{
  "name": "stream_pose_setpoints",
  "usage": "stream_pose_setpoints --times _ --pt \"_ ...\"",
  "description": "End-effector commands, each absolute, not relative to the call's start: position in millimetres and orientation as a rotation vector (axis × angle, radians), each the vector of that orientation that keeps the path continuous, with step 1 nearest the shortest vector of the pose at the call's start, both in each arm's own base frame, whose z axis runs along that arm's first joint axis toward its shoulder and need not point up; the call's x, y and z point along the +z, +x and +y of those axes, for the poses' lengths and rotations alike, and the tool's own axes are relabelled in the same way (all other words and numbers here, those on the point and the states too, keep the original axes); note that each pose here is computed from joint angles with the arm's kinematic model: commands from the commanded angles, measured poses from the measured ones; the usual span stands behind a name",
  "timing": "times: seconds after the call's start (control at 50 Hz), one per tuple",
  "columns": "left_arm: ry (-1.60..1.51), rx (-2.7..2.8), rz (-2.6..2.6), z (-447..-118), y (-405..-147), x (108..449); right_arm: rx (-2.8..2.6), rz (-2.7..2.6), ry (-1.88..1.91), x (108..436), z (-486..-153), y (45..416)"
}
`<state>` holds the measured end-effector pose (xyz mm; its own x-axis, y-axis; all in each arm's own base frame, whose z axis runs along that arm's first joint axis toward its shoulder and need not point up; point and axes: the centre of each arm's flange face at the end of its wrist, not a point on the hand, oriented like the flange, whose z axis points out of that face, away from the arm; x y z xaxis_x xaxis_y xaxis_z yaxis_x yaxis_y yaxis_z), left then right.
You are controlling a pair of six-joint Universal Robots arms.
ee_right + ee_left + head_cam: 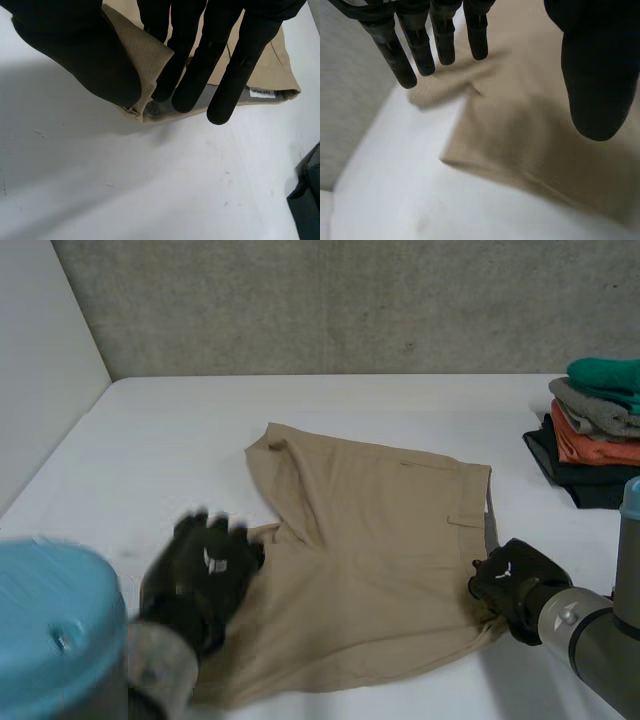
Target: Fold the laundry.
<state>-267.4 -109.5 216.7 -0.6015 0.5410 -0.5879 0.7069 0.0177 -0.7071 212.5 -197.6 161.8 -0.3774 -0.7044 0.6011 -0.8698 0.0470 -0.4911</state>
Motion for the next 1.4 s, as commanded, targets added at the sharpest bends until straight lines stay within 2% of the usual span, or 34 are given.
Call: stream_pose_setpoints --times 0.02,0.08,0.1,0.18,0.22,0.32,0.4,0.48,0.58,0.76,0.84,0.96,1.06,1.14,1.4 --pt "1.162 -2.038 2.033 -184.5 -288.7 246.8 1.309 -2.098 1.597 159.1 -202.2 215.4" --pt "1.21 -2.104 2.015 -216.3 -294.8 237.4 1.334 -2.109 1.573 157.7 -203.7 216.0" --pt "1.263 -2.113 2.03 -235.0 -298.1 224.8 1.339 -2.116 1.566 157.1 -203.9 216.1" --pt "1.364 -2.143 2.033 -271.2 -306.6 202.9 1.361 -2.156 1.529 155.3 -204.3 216.8" --pt "1.4 -2.143 2.022 -284.1 -311.0 195.1 1.371 -2.171 1.512 154.8 -204.8 217.0" --pt "1.464 -2.047 1.973 -325.0 -314.6 151.2 1.387 -2.165 1.499 154.2 -206.7 217.0" --pt "1.499 -1.997 1.929 -342.3 -318.1 126.1 1.4 -2.159 1.493 154.0 -207.6 217.3" --pt "1.51 -1.972 1.917 -351.3 -321.3 109.7 1.411 -2.151 1.488 153.4 -208.1 217.5" --pt "1.495 -1.977 1.914 -354.0 -322.3 105.4 1.412 -2.152 1.485 152.6 -207.9 217.3" --pt "1.15 -1.775 1.955 -347.5 -292.7 121.3 1.409 -2.156 1.489 151.7 -206.5 217.4" --pt "1.126 -1.735 1.966 -343.4 -288.5 121.5 1.407 -2.158 1.49 151.4 -206.1 217.3" --pt "1.152 -1.746 1.974 -334.7 -295.7 123.8 1.399 -2.165 1.492 149.8 -204.4 216.7" --pt "1.147 -1.956 1.957 -336.6 -311.2 138.8 1.395 -2.168 1.491 149.1 -204.0 216.1" --pt "1.284 -2.115 1.954 -339.6 -322.3 148.9 1.392 -2.17 1.49 148.8 -204.0 215.7" --pt "1.38 -2.027 2.045 -358.9 -331.3 102.8 1.399 -2.181 1.482 148.9 -203.8 216.2"
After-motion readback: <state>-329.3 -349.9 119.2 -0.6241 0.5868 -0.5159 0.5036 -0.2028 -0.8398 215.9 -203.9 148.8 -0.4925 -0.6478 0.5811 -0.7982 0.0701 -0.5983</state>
